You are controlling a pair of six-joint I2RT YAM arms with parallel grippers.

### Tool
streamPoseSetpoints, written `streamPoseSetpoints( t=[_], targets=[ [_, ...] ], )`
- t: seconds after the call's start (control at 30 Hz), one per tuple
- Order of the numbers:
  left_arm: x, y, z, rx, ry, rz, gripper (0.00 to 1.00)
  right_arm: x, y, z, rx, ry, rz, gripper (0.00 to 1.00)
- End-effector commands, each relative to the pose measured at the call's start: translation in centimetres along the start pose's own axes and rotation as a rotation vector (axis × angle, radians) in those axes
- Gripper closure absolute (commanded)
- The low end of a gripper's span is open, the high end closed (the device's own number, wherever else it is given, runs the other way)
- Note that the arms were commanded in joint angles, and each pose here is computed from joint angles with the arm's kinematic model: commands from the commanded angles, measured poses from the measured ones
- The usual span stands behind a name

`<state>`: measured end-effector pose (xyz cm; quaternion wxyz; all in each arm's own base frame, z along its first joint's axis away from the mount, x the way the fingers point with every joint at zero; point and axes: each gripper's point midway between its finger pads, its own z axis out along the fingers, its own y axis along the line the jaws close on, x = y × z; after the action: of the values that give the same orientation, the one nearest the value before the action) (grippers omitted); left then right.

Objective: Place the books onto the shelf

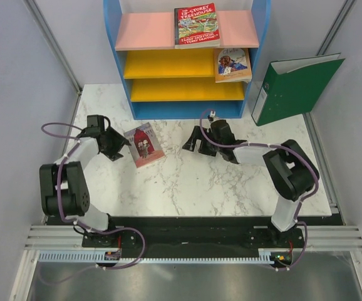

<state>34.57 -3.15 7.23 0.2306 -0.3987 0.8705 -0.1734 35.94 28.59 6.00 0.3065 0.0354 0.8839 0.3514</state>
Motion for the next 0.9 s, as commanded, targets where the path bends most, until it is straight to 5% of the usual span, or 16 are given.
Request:
streamPoseSetpoints(
  t=[0.0, 0.43, 0.63, 0.73, 0.87],
  targets=[
    [-1.5, -0.9, 2.7, -0.007, 0.053, 0.039, 0.35, -0.2, 4.3, 3.0, -0.083, 0.001, -0.085, 0.02],
    [1.3, -0.4, 7.3, 0.014, 0.233, 0.019, 0.37, 1.6, 9.7, 8.5, -0.159, 0.029, -0.077, 0.06],
    [2.8, -0.4, 7.4, 0.050, 0.282, 0.023, 0.37, 4.0, 11.7, 11.7, -0.191, 0.087, -0.065, 0.16],
    [2.9, -0.4, 7.4, 0.052, 0.284, 0.033, 0.37, 5.4, 12.4, 12.3, -0.204, 0.112, -0.073, 0.28],
    [2.9, -0.5, 7.3, 0.053, 0.282, 0.042, 0.37, 6.0, 12.6, 11.7, -0.217, 0.118, -0.068, 0.77]
  ],
)
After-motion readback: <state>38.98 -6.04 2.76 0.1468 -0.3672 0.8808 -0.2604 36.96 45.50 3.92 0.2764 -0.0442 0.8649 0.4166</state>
